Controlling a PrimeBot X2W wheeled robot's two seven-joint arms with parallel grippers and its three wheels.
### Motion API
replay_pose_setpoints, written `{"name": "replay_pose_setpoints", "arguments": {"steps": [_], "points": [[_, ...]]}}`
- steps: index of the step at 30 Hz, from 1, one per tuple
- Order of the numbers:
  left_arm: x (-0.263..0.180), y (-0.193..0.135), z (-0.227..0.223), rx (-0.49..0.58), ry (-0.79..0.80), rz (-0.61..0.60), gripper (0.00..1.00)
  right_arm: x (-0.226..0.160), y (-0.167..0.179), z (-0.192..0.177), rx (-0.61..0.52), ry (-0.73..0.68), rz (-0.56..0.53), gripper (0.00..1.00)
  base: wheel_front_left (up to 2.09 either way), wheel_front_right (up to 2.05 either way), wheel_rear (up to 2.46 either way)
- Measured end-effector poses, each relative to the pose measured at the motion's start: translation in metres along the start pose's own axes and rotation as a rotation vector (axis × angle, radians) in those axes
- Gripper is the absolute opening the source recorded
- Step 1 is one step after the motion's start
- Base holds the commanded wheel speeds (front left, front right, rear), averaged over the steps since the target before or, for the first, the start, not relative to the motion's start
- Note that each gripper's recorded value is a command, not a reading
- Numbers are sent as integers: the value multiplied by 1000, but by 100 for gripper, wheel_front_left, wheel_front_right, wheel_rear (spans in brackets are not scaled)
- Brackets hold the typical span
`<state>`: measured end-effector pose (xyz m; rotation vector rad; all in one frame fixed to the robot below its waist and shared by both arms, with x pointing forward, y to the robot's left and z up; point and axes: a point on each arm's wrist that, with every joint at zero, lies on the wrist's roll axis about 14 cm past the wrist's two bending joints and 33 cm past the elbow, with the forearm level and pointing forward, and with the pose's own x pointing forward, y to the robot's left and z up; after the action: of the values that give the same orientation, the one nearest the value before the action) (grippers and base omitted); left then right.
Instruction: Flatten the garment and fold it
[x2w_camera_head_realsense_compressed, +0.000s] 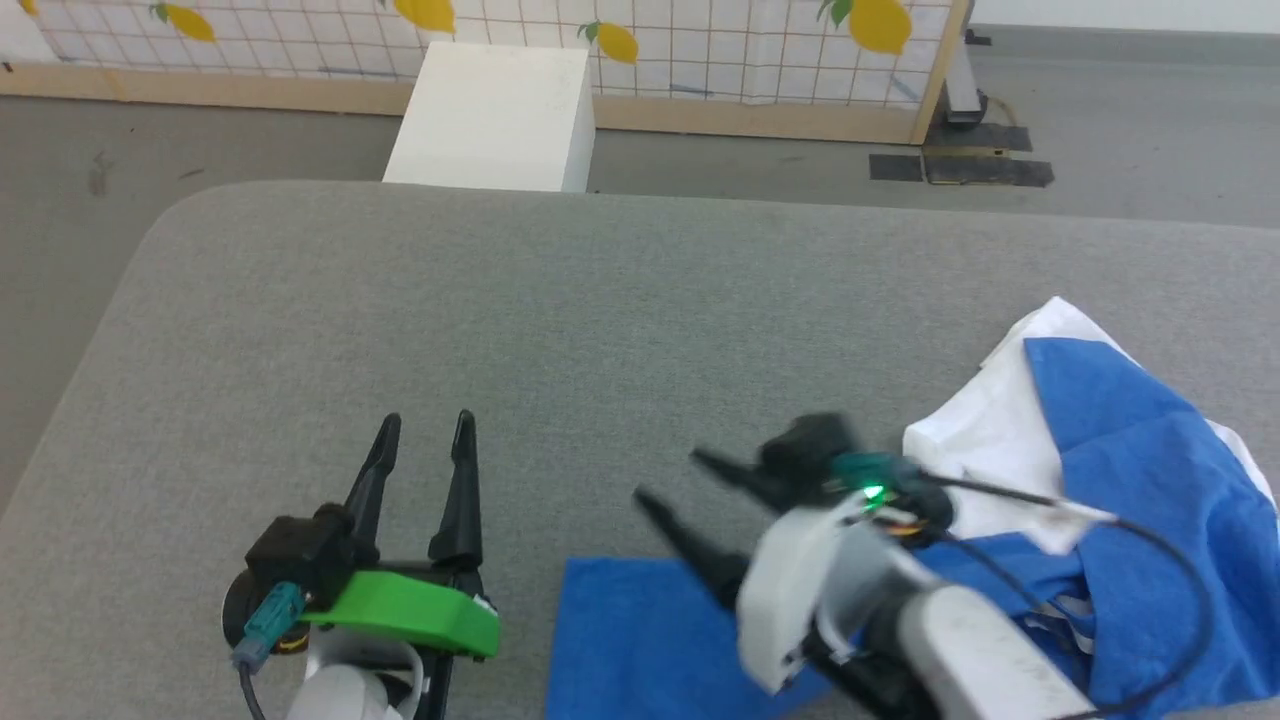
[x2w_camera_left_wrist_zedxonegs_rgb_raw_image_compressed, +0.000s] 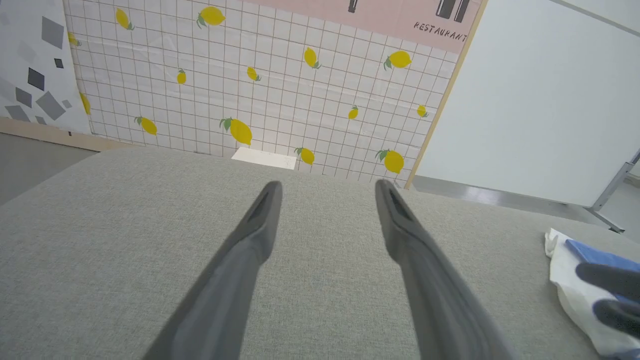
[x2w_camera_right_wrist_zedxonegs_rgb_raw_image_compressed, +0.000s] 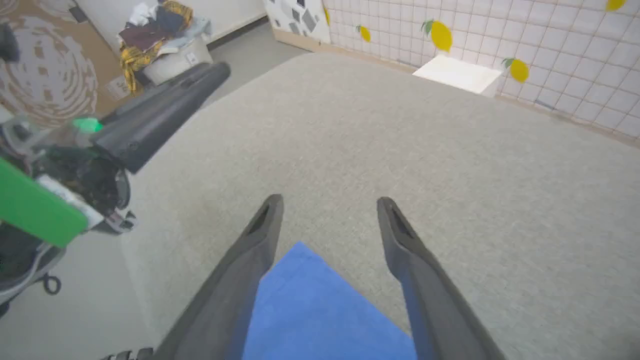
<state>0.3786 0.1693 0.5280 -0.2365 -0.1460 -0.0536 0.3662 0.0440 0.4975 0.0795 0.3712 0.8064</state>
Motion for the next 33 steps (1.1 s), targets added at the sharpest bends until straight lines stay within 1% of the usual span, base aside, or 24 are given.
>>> {"name": "replay_pose_setpoints", "arguments": {"steps": [2, 5, 7, 9, 12, 14, 18, 21, 24, 27, 30, 33], "points": [[-1, -1, -2, -2, 6, -3, 100, -13, -17, 23, 16, -105, -60, 100, 0, 0, 0], [0, -9, -4, -6, 9, -28, 100, -45, -57, 51, 8, -253, -215, 100, 0, 0, 0], [2, -19, -4, -8, 11, -58, 100, -75, -88, 60, 2, -333, -348, 100, 0, 0, 0], [3, -31, -7, -13, 17, -101, 100, -106, -116, 63, -17, -391, -481, 100, 0, 0, 0], [1, -65, -23, -15, 65, -213, 100, -157, -158, 51, -47, -413, -696, 100, 0, 0, 0], [-4, -91, -37, -7, 107, -300, 100, -181, -175, 38, -36, -406, -786, 100, 0, 0, 0], [-11, -148, -59, 10, 187, -494, 100, -212, -193, 10, 11, -373, -897, 100, 0, 0, 0], [-15, -184, -76, 25, 266, -624, 100, -227, -201, 0, 42, -369, -944, 100, 0, 0, 0], [-24, -220, -94, 48, 369, -762, 100, -235, -204, -10, 73, -363, -969, 100, 0, 0, 0], [-36, -248, -113, 77, 489, -882, 100, -239, -204, -21, 103, -355, -982, 100, 0, 0, 0], [-55, -265, -135, 107, 630, -979, 100, -243, -204, -31, 128, -345, -998, 100, 0, 0, 0], [-69, -264, -158, 157, 765, -1020, 100, -247, -204, -40, 145, -335, -1014, 100, 0, 0, 0]]}}
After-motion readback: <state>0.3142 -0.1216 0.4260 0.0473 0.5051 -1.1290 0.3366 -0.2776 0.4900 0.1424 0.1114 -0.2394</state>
